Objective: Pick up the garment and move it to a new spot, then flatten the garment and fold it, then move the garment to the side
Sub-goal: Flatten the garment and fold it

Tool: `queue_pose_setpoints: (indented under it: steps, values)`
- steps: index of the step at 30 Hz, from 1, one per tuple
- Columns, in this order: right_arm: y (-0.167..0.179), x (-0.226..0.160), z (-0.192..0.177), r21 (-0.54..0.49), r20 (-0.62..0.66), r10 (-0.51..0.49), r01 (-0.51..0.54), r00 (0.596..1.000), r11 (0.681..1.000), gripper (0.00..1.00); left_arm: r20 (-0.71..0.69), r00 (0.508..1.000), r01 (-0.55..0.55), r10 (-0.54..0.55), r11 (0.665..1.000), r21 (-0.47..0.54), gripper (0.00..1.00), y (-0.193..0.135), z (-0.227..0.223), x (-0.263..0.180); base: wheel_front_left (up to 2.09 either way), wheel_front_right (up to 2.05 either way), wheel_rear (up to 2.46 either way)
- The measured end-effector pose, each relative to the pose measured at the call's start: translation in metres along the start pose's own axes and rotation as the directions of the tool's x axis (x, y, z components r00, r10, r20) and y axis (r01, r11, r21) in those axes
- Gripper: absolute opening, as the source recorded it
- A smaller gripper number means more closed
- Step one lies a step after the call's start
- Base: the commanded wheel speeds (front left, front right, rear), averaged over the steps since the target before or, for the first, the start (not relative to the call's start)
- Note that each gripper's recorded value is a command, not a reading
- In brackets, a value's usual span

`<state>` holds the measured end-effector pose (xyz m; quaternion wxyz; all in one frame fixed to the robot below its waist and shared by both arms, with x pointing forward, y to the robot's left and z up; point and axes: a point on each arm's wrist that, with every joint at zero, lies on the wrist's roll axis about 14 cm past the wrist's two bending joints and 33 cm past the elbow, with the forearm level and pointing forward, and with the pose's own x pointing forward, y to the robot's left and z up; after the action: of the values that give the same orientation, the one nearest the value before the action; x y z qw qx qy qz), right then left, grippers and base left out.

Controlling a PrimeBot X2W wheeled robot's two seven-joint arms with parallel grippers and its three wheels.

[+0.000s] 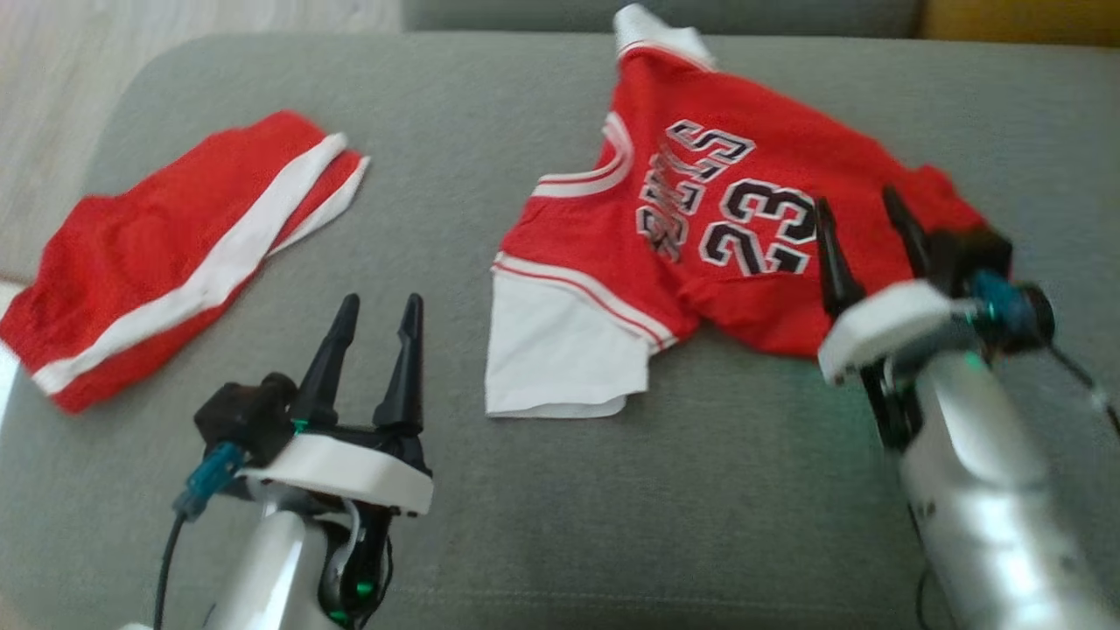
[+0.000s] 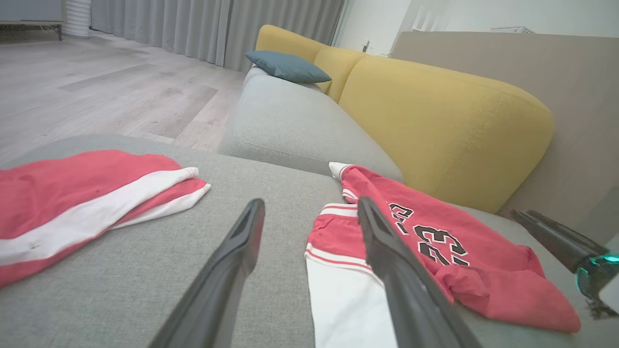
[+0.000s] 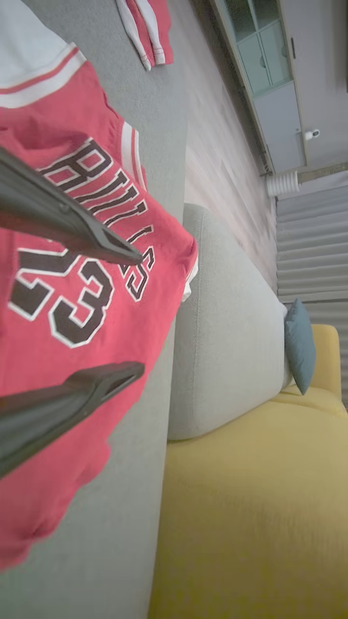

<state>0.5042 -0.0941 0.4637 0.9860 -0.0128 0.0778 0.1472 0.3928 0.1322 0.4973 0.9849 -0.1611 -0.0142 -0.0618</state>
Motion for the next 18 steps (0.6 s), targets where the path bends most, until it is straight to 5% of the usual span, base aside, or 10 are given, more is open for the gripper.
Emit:
queue_pose_setpoints:
  steps: [12,18]
  values:
    - [-0.031,-0.123,-0.025,0.128,0.076,-0.179,0.168,0.981,0.977,1.00,0.017,0.995,0.101,-0.101,0.995,0.006,1.00,-0.035,0.005,-0.001,0.00,0.00,0.00]
    - [-0.035,-0.112,-0.021,0.115,0.061,-0.183,0.175,0.981,0.978,1.00,-0.006,0.995,0.095,-0.095,0.995,0.002,1.00,-0.031,-0.003,-0.001,0.00,0.00,0.00]
